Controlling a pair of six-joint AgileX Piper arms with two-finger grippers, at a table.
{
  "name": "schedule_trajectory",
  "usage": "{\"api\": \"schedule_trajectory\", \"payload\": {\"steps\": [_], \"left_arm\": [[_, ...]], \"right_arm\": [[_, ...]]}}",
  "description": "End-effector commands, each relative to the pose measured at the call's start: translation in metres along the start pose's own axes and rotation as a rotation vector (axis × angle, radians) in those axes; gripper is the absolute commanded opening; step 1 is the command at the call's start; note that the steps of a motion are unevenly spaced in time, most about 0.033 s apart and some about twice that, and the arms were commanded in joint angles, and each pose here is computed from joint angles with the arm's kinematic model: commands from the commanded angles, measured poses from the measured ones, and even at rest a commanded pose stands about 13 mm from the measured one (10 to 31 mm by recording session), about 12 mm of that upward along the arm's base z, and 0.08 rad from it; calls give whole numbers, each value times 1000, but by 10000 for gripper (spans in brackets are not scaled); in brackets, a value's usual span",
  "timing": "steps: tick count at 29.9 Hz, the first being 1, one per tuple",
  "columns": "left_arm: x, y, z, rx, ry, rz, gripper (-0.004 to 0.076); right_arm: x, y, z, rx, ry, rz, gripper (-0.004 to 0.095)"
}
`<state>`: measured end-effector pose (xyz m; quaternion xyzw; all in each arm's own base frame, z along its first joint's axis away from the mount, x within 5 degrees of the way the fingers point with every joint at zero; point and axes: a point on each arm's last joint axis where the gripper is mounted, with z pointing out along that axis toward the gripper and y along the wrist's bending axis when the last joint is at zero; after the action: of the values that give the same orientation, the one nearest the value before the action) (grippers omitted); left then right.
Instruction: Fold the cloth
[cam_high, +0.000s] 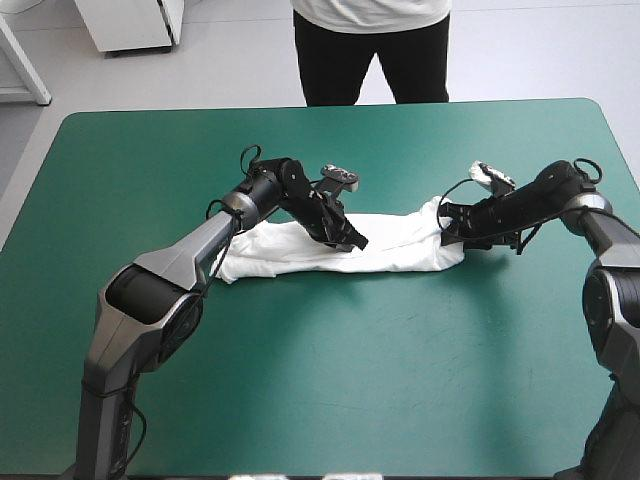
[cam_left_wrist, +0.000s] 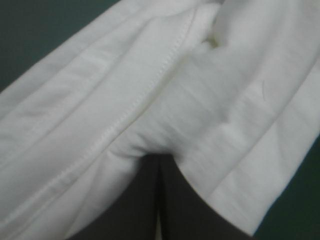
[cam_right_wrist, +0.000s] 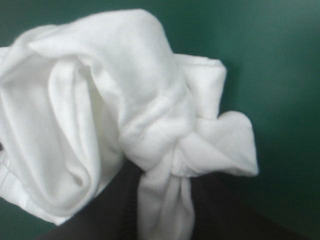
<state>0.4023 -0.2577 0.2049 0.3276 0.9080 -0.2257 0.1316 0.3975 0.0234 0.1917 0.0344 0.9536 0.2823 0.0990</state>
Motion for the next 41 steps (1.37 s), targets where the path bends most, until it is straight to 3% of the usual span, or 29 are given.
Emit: {"api": "schedule_trajectory", "payload": {"steps": [1,10,22,32,37,41], "left_arm": [[-2,-17,-9,38,-2,11,-10],[-2,-17,-9,40,2,9,-10],[2,-18,-9,55,42,2,-10],[0,-18,-11,49,36,8,-10],[-16,-24,-48,48,-19,30,-10],[-26,-29,-106,-52,-115,71,-10]], "right_arm": [[-1,8,0,-7,-22,-54,-12],[-2,24,-14,-118,-66,-49,-15],[-6,85,-103,-155,-265,-246,-15],[-7,92,-113,-167,-269,-273,-15],[-7,92,-113,-166,-271,-273,-15],[-7,93,-112,-170,-270,-273,-15]]}}
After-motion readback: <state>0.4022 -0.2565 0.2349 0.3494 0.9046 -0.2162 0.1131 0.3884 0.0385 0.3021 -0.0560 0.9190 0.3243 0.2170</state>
